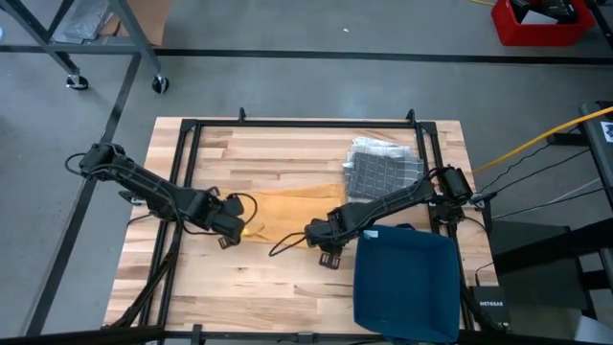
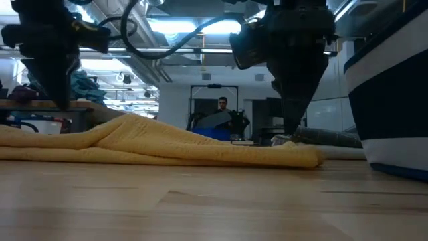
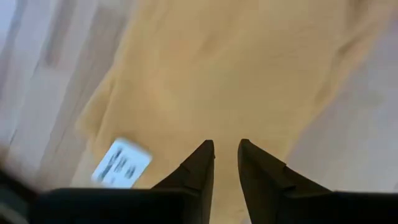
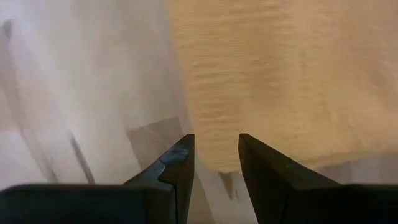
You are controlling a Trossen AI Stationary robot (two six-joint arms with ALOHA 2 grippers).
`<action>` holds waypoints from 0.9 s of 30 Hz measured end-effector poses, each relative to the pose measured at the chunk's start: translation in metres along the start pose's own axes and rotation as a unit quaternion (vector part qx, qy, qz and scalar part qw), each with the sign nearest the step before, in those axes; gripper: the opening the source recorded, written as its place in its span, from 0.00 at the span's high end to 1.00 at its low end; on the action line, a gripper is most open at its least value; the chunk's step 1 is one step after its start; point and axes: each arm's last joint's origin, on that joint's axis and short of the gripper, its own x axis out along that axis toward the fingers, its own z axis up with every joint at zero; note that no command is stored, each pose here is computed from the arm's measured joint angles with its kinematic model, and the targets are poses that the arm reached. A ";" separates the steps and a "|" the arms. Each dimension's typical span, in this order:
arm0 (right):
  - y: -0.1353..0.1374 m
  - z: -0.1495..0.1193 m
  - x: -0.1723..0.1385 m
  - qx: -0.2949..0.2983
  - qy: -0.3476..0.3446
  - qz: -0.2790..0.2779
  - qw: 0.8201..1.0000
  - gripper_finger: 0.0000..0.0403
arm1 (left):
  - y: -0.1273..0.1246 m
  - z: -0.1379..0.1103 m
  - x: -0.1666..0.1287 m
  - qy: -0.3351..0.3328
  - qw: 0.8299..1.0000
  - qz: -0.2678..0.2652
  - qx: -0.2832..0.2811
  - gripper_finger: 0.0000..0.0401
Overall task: Fold towel
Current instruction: Fold yellow towel
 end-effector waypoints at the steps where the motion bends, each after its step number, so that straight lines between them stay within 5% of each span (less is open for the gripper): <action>1: -0.001 0.000 0.000 0.021 -0.002 -0.007 1.000 0.68 | -0.001 0.001 0.000 -0.006 1.000 -0.007 0.009 0.84; 6: -0.006 0.000 -0.002 0.112 -0.038 -0.068 0.991 0.68 | -0.006 0.005 0.000 -0.028 0.999 -0.028 0.020 0.84; 16: -0.037 0.010 -0.023 0.226 -0.065 -0.089 0.968 0.68 | -0.014 -0.004 -0.002 0.006 0.996 -0.070 0.046 0.84; 27: -0.095 0.014 -0.026 0.282 0.024 -0.118 0.952 0.68 | -0.014 -0.027 0.015 0.028 0.994 -0.051 0.098 0.84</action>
